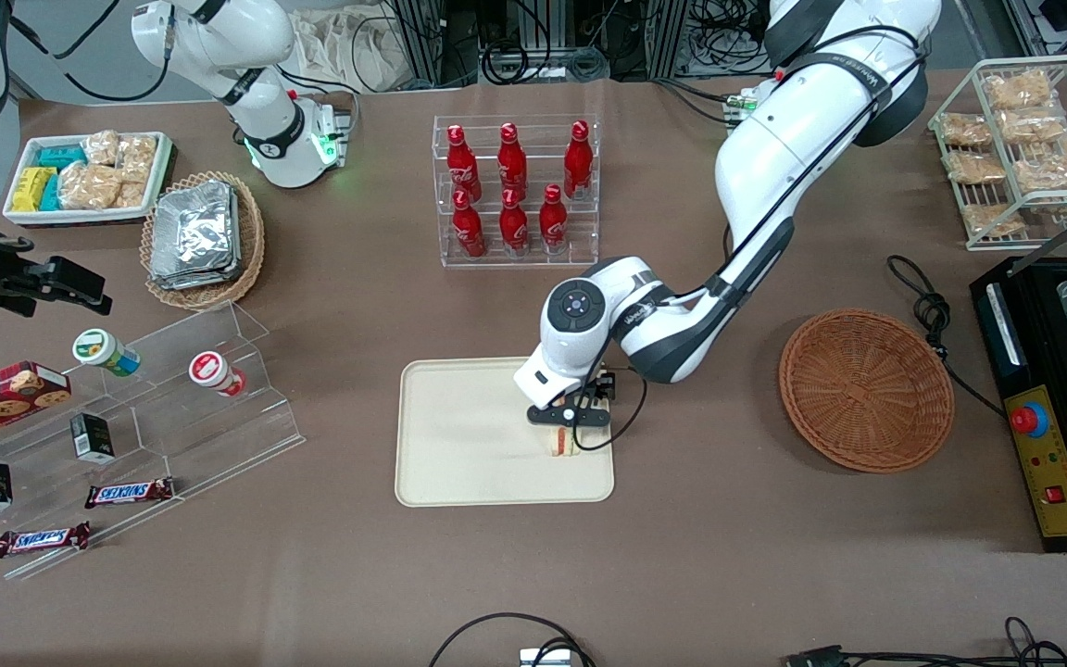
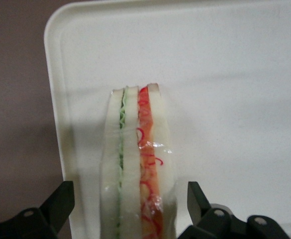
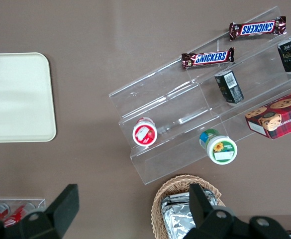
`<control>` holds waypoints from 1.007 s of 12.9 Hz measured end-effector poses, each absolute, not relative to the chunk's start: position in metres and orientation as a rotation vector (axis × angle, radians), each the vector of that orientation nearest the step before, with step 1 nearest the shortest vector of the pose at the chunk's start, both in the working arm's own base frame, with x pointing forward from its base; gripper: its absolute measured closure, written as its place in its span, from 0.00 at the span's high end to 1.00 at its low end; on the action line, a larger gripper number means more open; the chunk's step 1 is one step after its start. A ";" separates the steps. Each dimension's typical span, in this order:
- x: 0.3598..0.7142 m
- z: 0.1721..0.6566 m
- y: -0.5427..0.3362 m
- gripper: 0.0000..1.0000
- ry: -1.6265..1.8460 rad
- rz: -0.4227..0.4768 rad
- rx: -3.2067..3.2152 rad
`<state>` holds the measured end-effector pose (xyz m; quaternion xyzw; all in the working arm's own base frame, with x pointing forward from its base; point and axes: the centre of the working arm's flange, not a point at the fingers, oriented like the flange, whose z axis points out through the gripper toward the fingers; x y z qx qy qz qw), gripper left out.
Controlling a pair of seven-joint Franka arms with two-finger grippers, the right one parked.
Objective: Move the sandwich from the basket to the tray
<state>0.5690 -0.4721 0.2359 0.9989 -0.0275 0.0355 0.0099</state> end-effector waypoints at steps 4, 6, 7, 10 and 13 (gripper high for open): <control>0.602 0.305 -0.454 1.00 0.060 0.125 3.179; 0.611 0.344 -0.441 1.00 0.146 0.096 3.190; 0.617 0.365 -0.429 1.00 0.194 0.100 3.189; 0.628 0.421 -0.384 1.00 0.333 0.113 3.230; 0.645 0.477 -0.305 1.00 0.525 0.112 3.253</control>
